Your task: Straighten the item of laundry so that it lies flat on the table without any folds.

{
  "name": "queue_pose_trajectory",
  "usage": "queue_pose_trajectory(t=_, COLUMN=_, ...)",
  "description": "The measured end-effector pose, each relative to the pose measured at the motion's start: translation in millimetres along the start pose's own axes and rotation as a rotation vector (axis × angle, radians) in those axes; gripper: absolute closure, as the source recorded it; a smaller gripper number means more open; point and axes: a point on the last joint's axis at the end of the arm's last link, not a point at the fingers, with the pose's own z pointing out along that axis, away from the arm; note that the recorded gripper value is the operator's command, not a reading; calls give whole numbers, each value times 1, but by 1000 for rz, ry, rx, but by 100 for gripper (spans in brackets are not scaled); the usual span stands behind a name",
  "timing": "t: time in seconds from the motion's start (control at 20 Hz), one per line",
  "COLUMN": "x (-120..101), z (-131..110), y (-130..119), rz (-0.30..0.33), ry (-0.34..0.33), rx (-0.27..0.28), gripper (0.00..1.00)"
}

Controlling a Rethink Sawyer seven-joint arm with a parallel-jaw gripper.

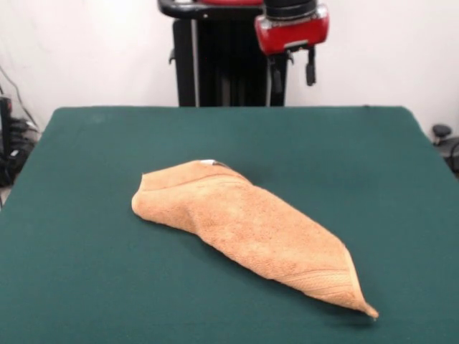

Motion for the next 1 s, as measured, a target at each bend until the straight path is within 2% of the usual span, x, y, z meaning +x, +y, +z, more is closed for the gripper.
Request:
queue_pose_trajectory(t=0.3, x=-15, z=-28, y=-1, rz=-16, ry=-55, rx=53, gripper=0)
queue_pose_trajectory(t=0.5, x=-13, z=-50, y=-16, rz=13, ry=-37, rx=100, gripper=0)
queue_pose_trajectory(t=0.6, x=-12, z=-53, y=-24, rz=30, ry=-37, rx=111, gripper=0)
queue_pose_trajectory(t=0.7, x=-9, z=-50, y=-41, rz=55, ry=-53, rx=132, gripper=0)
queue_pose_trajectory(t=1.0, x=-12, z=-31, y=-78, rz=93, ry=-161, rx=185, gripper=0)
